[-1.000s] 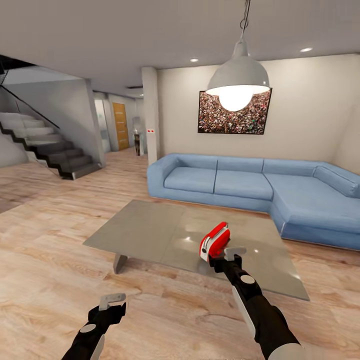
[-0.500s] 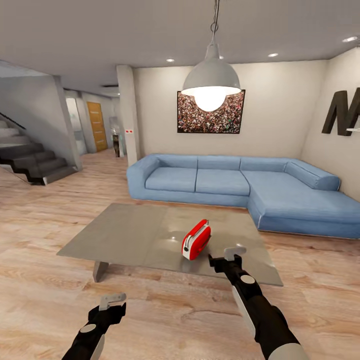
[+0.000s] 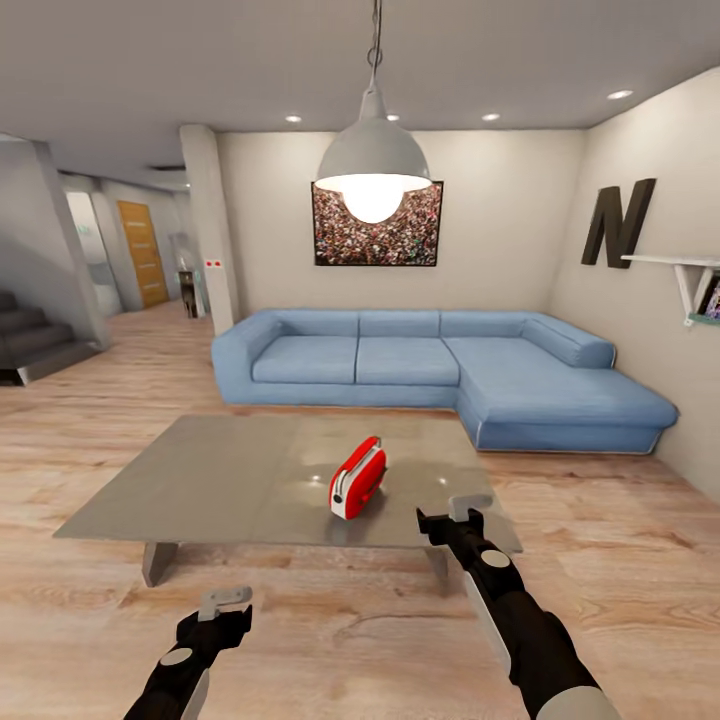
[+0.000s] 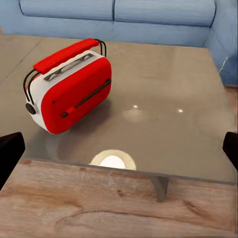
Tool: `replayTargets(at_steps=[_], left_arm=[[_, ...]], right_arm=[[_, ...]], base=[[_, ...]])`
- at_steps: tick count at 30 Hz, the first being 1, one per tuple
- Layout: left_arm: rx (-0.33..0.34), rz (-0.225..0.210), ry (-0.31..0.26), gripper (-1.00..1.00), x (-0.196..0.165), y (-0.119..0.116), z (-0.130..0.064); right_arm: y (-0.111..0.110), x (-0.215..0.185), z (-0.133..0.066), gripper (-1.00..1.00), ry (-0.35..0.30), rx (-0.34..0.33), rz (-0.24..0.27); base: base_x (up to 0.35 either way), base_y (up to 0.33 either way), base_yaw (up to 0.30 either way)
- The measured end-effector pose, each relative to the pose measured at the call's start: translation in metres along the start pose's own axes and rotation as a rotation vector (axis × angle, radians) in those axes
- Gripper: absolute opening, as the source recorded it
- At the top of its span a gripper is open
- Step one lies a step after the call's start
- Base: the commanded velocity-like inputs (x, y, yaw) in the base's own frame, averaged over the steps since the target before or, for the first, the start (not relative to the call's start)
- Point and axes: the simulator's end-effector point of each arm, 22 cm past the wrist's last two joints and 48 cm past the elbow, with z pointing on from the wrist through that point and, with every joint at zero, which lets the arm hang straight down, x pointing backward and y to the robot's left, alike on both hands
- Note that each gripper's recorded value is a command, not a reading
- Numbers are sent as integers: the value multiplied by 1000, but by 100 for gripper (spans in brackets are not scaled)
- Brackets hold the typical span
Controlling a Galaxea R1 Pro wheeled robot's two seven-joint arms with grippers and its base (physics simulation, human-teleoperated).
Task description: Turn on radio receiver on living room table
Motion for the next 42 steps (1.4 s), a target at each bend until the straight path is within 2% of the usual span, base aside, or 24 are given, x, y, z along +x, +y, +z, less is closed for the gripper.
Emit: replayTargets(at_steps=[10, 26, 36, 42], left_arm=[[1, -1, 0, 100, 0, -1, 0], [1, -1, 0, 100, 0, -1, 0], [1, -1, 0, 100, 0, -1, 0], [1, -1, 0, 100, 0, -1, 0]], right_arm=[[0, 0, 0, 100, 0, 0, 0], [-1, 0, 0, 100, 0, 3, 1], [-1, 0, 0, 100, 0, 3, -1], [-1, 0, 0, 100, 0, 3, 0]], base=[[0, 11, -53], [0, 244, 0], [0, 16, 0], [234, 59, 0]])
